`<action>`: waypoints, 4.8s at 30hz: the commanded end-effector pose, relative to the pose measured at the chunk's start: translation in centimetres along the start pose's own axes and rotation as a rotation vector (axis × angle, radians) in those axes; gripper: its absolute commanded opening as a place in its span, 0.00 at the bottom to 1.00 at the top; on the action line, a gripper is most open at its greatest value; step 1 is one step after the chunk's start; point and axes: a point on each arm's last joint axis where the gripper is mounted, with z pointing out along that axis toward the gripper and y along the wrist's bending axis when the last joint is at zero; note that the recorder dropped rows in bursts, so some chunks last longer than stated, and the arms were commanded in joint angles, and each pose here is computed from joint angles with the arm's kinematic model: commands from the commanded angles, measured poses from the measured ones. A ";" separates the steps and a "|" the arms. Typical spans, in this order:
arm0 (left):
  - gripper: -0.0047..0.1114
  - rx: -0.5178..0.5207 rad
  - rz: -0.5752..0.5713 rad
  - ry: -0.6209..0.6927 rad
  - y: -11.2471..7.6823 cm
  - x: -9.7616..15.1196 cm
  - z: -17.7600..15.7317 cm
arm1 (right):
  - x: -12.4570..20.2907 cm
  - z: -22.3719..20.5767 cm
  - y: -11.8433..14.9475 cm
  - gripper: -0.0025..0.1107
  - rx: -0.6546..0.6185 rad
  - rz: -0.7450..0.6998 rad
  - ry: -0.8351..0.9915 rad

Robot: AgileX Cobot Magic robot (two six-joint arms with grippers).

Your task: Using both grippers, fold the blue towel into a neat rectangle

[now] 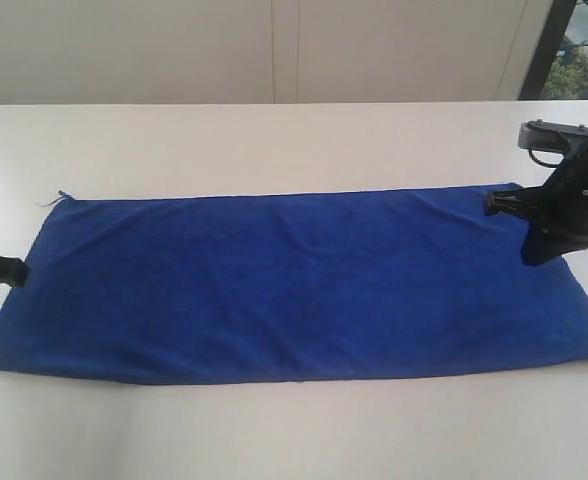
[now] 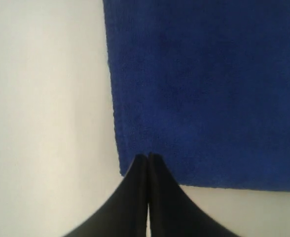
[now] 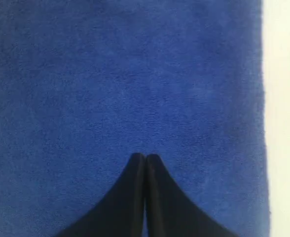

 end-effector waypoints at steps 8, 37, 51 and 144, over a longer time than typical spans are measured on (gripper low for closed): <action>0.12 -0.020 -0.014 0.022 0.3 0.7 0.9 | 0.4 -0.1 0.8 0.02 -0.015 -0.039 0.041; 0.04 0.107 -0.124 0.109 -0.6 -0.1 3.2 | 0.2 -0.1 0.8 0.02 -0.012 -0.040 0.021; 0.04 0.474 -0.291 -0.183 -3.3 -5.3 2.7 | 0.1 -0.1 0.8 0.02 -0.011 -0.040 0.013; 0.04 0.429 0.114 -0.101 -3.5 -3.4 1.1 | 0.0 -0.1 0.7 0.02 -0.010 -0.040 0.007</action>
